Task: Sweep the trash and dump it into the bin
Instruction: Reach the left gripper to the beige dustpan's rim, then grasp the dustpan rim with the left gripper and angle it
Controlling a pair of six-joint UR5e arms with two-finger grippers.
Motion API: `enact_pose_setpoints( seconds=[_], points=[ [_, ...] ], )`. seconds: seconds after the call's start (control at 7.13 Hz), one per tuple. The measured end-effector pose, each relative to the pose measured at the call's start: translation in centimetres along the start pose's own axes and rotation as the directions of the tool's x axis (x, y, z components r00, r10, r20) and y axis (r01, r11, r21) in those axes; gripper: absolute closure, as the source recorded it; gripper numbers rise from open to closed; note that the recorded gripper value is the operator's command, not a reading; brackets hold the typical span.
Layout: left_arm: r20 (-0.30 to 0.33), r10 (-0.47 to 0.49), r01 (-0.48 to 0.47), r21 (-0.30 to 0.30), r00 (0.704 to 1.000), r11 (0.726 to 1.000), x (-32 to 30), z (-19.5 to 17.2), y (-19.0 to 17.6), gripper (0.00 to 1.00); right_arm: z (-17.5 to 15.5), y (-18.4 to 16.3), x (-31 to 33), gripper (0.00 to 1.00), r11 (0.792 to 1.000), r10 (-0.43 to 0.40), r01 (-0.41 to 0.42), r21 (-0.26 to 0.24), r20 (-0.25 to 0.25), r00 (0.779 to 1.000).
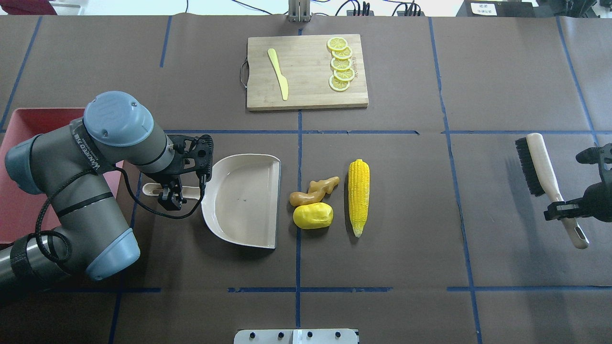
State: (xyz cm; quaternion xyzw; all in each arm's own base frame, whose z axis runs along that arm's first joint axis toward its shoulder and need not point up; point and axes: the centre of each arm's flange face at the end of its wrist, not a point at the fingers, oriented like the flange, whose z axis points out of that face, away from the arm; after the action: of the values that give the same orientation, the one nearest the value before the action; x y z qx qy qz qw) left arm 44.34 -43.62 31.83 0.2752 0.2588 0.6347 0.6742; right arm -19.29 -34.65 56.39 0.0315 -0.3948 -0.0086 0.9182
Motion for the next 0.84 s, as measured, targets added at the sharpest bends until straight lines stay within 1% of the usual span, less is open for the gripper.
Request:
enact_pose_setpoints(
  seconds=[0.42,0.56,0.7,0.84],
  points=[
    [-0.012,-0.004,0.004,0.013,1.0,1.0,0.4,2.7,-0.7,0.04,0.0,0.0,0.1,1.0,1.0,0.0,0.0,0.0,0.0,1.0],
    [-0.015,-0.01,0.01,0.017,1.0,1.0,0.4,3.5,-0.8,0.23,0.0,0.0,0.1,1.0,1.0,0.0,0.0,0.0,0.0,1.0],
    [-0.019,-0.018,0.019,0.023,1.0,1.0,0.7,4.0,-1.1,0.55,0.1,0.0,0.1,1.0,1.0,0.001,-0.001,-0.001,-0.001,1.0],
    [-0.022,-0.025,0.026,0.028,0.999,0.999,0.9,4.2,-1.5,0.71,0.1,0.0,0.1,1.0,1.0,0.001,-0.001,-0.001,-0.001,1.0]
  ],
)
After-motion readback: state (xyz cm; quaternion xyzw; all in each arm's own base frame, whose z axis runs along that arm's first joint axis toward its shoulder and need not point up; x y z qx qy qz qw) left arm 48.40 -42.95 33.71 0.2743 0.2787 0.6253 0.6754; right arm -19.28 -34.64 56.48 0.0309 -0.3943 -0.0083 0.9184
